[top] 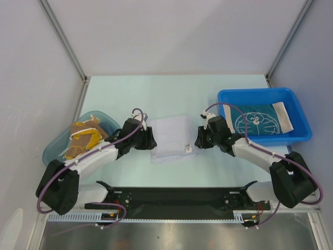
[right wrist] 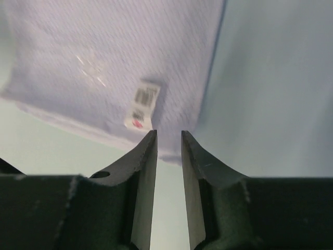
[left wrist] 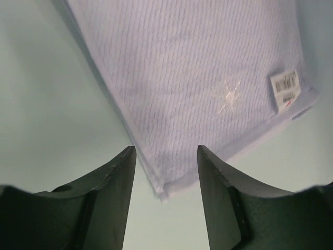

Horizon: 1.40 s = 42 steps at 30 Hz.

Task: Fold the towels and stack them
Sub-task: Fold the towel

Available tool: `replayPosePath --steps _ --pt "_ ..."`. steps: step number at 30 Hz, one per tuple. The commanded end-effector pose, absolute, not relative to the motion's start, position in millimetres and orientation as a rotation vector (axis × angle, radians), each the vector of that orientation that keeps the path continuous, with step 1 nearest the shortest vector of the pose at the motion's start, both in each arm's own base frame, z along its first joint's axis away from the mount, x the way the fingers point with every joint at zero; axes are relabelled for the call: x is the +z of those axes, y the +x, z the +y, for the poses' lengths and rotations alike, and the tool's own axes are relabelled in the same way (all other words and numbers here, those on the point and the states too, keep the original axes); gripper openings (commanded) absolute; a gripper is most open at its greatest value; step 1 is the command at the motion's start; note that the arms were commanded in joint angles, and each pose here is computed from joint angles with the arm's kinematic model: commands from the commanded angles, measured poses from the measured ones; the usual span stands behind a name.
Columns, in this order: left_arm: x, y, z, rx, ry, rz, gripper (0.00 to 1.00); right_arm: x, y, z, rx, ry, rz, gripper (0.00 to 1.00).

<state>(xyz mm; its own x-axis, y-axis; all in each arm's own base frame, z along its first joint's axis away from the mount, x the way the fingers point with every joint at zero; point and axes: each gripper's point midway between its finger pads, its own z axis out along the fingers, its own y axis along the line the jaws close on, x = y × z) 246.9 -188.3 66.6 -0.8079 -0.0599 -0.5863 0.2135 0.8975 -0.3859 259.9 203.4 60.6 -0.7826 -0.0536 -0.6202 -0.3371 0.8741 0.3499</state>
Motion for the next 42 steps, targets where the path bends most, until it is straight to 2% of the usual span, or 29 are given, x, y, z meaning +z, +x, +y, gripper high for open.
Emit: replayPosePath --steps 1,6,12,15,18,25,33,38,42 --pt "89 277 -199 -0.542 0.17 2.387 0.56 85 274 222 0.663 -0.307 2.398 0.3" --pt "72 276 -221 -0.641 0.227 2.469 0.47 99 286 228 0.661 -0.303 2.382 0.3" --pt "38 248 -199 -0.521 0.08 2.631 0.36 87 286 212 0.55 -0.201 2.452 0.3" --pt "26 236 -195 -0.481 0.032 2.685 0.45 77 285 203 0.487 -0.129 2.495 0.31" --pt "11 229 -187 -0.395 -0.001 2.735 0.47 64 280 197 0.45 -0.06 2.541 0.32" --pt "-8 218 -163 -0.216 -0.083 2.795 0.41 36 255 209 0.463 -0.037 2.601 0.29" --pt "14 222 -155 -0.187 -0.107 2.742 0.38 23 238 204 0.392 0.045 2.614 0.24" --pt "20 215 -173 -0.363 -0.111 2.73 0.37 27 235 207 0.399 0.047 2.589 0.2" --pt "21 212 -183 -0.455 -0.132 2.717 0.36 27 235 208 0.403 0.028 2.588 0.13"
